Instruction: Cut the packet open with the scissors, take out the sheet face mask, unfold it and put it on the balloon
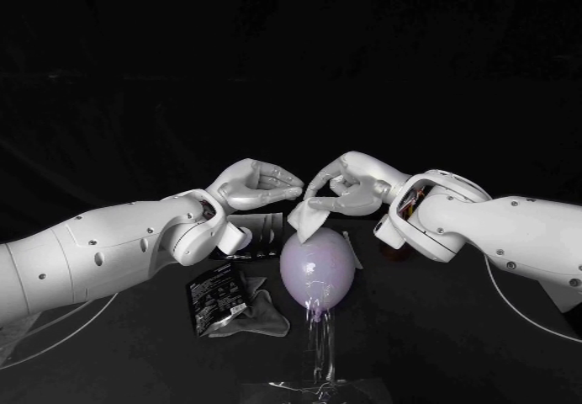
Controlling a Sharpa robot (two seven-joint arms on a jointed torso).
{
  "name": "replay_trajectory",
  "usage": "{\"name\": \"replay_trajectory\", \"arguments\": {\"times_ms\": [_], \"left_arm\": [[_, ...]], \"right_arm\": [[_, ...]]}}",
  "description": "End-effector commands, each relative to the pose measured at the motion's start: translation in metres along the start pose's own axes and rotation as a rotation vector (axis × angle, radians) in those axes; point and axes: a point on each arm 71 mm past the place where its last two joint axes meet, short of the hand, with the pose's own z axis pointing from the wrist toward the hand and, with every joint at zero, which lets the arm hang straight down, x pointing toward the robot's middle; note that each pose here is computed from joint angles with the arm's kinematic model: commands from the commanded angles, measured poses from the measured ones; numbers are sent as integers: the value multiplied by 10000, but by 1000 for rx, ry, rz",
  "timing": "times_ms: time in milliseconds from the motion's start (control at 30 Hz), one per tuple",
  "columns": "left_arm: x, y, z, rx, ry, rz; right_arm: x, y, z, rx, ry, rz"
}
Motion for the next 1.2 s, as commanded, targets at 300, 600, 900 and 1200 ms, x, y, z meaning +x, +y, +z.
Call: {"name": "replay_trajectory", "arguments": {"times_ms": [300,600,900,1200], "left_arm": [[50,40,-23,-48,133,2],[66,57,-39,-67,169,6],[78,66,-43,-77,189,18],[63,65,-50,-73,183,6]], "right_arm": [[-4,21,-8,-22,-1,-1],[-12,12,-6,-22,-6,-9],[-15,10,-3,-23,-8,-10],[-22,-11,1,-16,-3,-12]]}}
